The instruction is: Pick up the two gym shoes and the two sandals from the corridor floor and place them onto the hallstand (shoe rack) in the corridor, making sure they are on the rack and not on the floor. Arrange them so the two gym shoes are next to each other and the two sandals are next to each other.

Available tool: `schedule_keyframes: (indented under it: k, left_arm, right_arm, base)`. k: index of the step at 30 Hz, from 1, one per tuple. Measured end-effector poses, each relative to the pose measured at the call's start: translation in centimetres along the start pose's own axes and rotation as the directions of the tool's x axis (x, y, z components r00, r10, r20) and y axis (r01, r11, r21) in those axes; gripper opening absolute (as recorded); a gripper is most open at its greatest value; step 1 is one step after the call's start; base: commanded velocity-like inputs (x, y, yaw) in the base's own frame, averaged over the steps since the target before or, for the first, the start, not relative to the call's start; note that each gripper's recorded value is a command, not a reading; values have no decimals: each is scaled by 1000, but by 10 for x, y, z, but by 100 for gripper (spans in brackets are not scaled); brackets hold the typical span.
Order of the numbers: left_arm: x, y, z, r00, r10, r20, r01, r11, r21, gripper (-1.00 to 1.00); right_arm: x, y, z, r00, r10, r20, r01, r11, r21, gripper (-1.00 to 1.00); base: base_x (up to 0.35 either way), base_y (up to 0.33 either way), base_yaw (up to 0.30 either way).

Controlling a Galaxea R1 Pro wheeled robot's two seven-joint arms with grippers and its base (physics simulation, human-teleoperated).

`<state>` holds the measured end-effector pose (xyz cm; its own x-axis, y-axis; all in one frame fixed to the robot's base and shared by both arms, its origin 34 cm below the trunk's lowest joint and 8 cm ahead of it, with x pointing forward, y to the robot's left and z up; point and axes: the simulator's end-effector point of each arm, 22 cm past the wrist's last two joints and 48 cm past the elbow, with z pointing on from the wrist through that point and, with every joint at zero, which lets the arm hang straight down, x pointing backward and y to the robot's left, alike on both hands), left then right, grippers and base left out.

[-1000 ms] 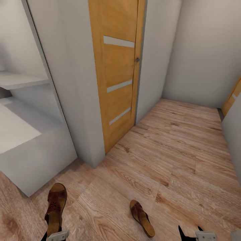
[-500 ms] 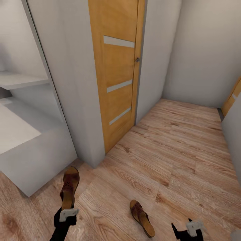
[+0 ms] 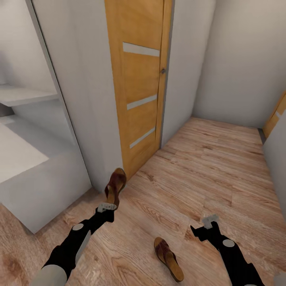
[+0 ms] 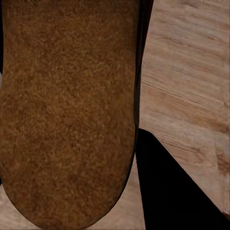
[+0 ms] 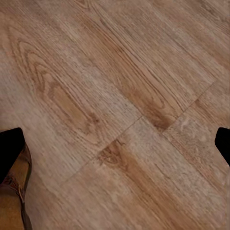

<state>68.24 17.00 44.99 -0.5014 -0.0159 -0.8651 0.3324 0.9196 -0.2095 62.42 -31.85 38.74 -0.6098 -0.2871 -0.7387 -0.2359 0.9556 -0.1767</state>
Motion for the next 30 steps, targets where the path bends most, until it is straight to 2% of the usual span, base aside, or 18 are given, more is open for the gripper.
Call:
schedule_keyframes:
  k: [1,3,9,17,30]
  left_arm:
    - [-1,-6,2,1000,5,-1,-5,1000,14,-100]
    - [2,-45,11,998,60,-20,-58,993,99,-100]
    - [-2,-83,15,989,149,-13,-145,973,179,-100]
    - [-4,-86,13,985,175,-5,-171,967,189,-100]
    - [29,-80,22,987,161,-26,-154,970,188,-100]
  right_arm:
    - [-3,0,1,1000,-1,1,1,1000,-1,100]
    - [-11,0,4,1000,-1,5,1,1000,-6,100]
    - [-10,2,6,1000,2,-1,-2,1000,-13,100]
    - [-8,4,6,1000,5,-5,-5,1000,-16,100]
    - [33,17,22,999,17,-43,-18,999,-30,100]
  base:
    - [0,0,0]
    - [0,0,0]
    - [0,0,0]
    - [0,0,0]
    - [0,0,0]
